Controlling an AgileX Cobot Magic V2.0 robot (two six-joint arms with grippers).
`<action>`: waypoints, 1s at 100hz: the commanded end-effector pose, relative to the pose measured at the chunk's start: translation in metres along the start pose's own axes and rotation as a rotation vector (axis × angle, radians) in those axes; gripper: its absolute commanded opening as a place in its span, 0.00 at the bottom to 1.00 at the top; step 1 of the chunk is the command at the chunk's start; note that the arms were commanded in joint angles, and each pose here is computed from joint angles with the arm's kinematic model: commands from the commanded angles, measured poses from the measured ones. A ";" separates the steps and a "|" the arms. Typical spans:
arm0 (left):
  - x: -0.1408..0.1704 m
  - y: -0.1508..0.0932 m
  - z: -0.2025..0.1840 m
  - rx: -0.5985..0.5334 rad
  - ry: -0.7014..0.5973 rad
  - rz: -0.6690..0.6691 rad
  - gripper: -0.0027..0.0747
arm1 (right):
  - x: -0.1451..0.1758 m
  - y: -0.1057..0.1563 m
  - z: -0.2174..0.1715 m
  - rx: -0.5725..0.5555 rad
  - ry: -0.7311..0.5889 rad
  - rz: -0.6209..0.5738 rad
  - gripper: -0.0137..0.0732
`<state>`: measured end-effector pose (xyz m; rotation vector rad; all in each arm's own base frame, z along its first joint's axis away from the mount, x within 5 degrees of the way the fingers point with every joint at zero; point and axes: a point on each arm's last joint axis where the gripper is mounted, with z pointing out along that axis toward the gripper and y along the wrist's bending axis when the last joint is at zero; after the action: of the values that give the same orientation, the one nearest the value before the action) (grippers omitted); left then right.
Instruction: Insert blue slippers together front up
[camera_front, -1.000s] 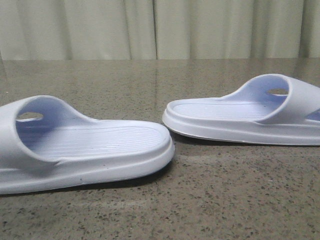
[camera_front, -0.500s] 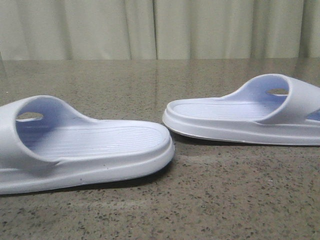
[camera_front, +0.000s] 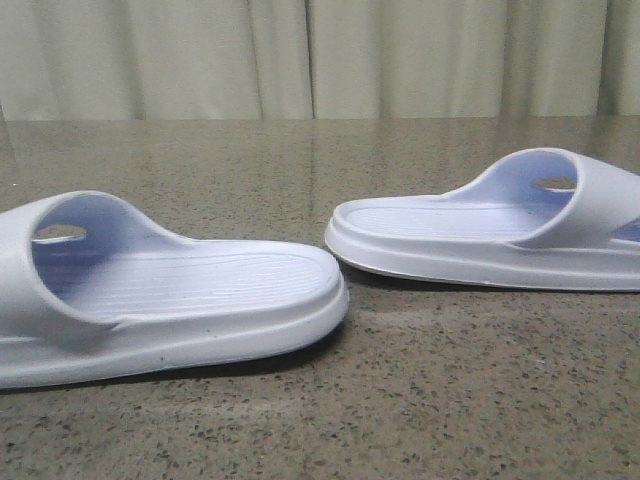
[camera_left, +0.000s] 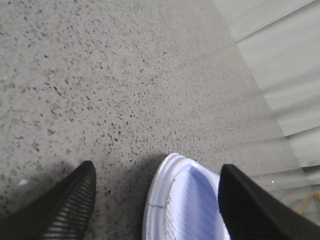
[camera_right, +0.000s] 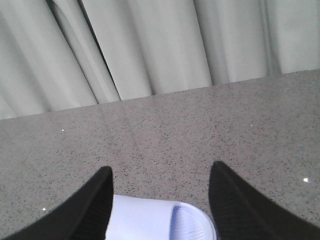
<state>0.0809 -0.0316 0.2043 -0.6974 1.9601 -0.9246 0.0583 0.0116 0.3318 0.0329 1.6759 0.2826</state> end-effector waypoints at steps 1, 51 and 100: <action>-0.002 -0.002 0.003 -0.016 0.015 -0.043 0.62 | -0.018 0.002 -0.001 -0.005 -0.103 0.001 0.57; 0.006 0.000 0.005 -0.042 0.114 -0.054 0.62 | -0.018 0.002 -0.001 -0.005 -0.103 0.001 0.57; 0.013 -0.001 0.004 -0.039 0.195 -0.085 0.62 | -0.018 0.002 -0.001 -0.005 -0.103 0.001 0.58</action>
<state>0.0816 -0.0369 0.2030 -0.6706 2.0530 -0.9432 0.0583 0.0116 0.3318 0.0329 1.6759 0.2826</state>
